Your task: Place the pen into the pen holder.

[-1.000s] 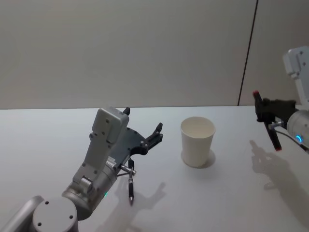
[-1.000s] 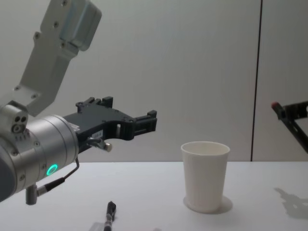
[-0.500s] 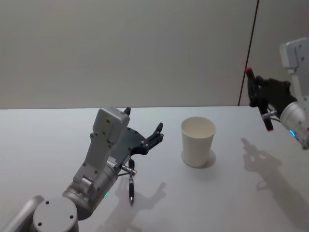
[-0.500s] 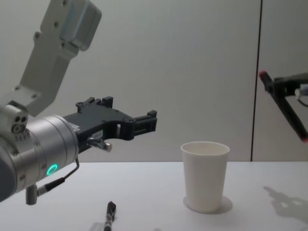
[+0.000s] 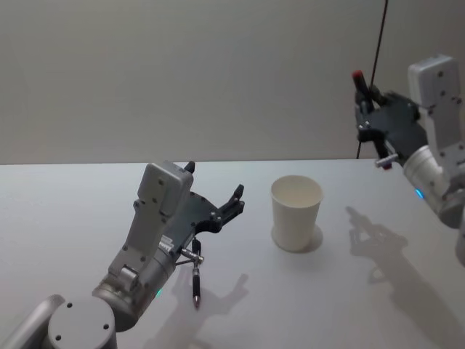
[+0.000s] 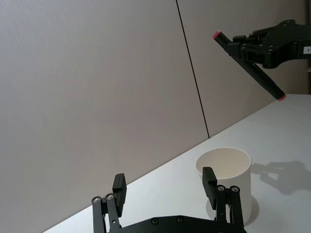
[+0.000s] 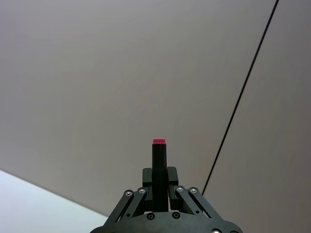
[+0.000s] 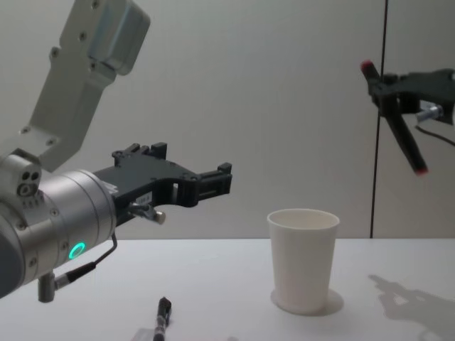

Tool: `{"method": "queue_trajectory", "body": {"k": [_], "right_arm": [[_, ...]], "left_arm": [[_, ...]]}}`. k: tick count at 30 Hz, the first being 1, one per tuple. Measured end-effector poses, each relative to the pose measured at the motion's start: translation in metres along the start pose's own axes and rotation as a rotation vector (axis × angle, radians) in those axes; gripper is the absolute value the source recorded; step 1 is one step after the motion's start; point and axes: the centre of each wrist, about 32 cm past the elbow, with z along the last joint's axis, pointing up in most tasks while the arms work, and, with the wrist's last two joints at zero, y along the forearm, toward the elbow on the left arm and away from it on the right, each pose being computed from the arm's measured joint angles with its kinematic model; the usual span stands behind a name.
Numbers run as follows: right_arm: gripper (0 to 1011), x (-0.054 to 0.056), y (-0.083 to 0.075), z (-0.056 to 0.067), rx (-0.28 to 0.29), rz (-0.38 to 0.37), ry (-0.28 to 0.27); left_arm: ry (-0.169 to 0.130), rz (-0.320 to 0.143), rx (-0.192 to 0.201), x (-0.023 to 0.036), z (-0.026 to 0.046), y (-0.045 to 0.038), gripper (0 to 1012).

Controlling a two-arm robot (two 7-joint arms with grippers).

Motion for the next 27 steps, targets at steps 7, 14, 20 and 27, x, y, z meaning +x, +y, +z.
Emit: {"method": "queue_trajectory", "body": {"k": [7, 14, 20, 27], "right_arm": [[168, -0.013, 0.012, -0.010, 0.127, 0.004, -0.017], [168, -0.030, 0.031, -0.025, 0.249, 0.023, -0.004], [168, -0.045, 0.045, -0.037, 0.313, 0.041, 0.027], [168, -0.063, 0.059, -0.050, 0.365, 0.069, 0.070]], "left_arm": [[0.000, 0.000, 0.000, 0.0000, 0.0000, 0.0000, 1003], [0.000, 0.000, 0.000, 0.0000, 0.0000, 0.0000, 1003], [0.000, 0.000, 0.000, 0.0000, 0.0000, 0.0000, 1003], [0.000, 0.000, 0.000, 0.0000, 0.0000, 0.0000, 1003]]}}
